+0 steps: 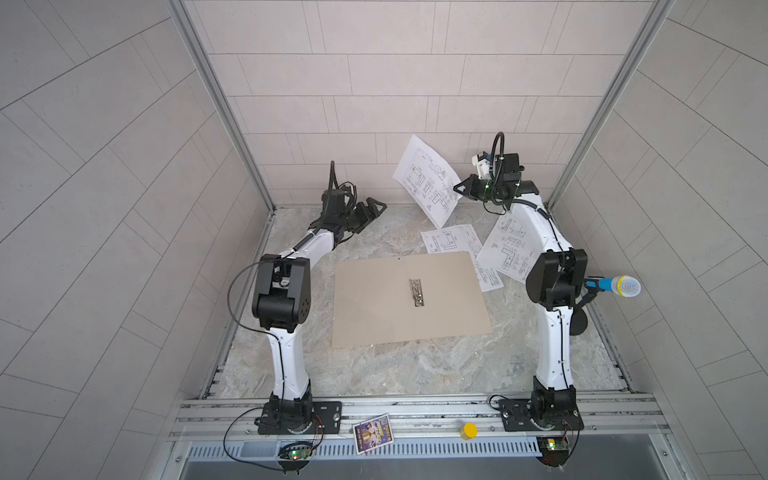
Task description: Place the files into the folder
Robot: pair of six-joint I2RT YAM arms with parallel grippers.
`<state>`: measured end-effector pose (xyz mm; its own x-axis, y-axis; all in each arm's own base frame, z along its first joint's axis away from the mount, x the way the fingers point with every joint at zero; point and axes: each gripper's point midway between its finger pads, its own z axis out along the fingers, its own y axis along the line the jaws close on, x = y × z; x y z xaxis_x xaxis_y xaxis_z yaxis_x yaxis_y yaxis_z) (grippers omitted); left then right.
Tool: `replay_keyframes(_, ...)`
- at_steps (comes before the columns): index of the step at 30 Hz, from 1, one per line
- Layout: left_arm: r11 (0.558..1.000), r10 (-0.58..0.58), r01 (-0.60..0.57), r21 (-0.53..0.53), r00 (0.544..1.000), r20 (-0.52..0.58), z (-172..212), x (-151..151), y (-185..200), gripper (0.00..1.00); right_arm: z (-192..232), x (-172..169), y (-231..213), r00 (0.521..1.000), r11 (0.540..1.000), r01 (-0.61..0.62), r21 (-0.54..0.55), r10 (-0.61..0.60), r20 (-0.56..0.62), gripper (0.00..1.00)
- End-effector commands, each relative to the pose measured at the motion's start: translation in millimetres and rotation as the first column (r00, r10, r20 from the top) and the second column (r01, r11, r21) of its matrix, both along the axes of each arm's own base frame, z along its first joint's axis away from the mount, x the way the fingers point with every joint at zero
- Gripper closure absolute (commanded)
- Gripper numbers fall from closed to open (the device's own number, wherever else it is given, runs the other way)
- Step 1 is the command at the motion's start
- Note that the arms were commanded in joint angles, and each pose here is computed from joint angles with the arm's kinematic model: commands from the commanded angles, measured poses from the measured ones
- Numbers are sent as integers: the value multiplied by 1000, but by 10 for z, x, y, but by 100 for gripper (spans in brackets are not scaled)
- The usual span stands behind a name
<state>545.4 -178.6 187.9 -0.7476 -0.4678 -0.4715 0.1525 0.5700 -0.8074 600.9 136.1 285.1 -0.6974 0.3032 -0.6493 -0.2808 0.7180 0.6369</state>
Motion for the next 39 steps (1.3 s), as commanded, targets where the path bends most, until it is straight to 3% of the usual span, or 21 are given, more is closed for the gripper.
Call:
replay_keyframes(1,1000,3,-4,-13,1000,-17,-30,-208,6,7,558,-303,185,1000,993,-12,118,10,17,100)
replay_keyframes(7,994,83,-84,-72,996,-16,50,-528,301,7,725,-757,100,998,971,63,232,-62,-8,100)
replay_keyframes(9,990,104,-105,-95,995,-14,57,-649,381,7,496,-908,33,992,962,115,248,-99,-76,100)
replay_keyframes(14,992,104,-109,-67,992,-67,-129,-969,458,7,-152,-1286,-132,974,947,221,232,-202,-103,100)
replay_keyframes(19,993,78,-89,-79,988,-135,-380,-1158,420,8,-967,-1620,-109,955,950,262,169,-230,-189,100)
replay_keyframes(24,999,11,-19,-39,977,-211,-643,-1412,245,9,-1429,-1897,7,932,945,285,163,-233,-279,100)
replay_keyframes(31,998,-33,43,35,970,-239,-823,-1605,-44,9,-1631,-2118,196,927,958,255,132,-203,-317,100)
replay_keyframes(39,997,-64,73,17,953,-296,-1022,-1704,-224,9,-1709,-2390,294,919,958,258,129,-202,-339,100)
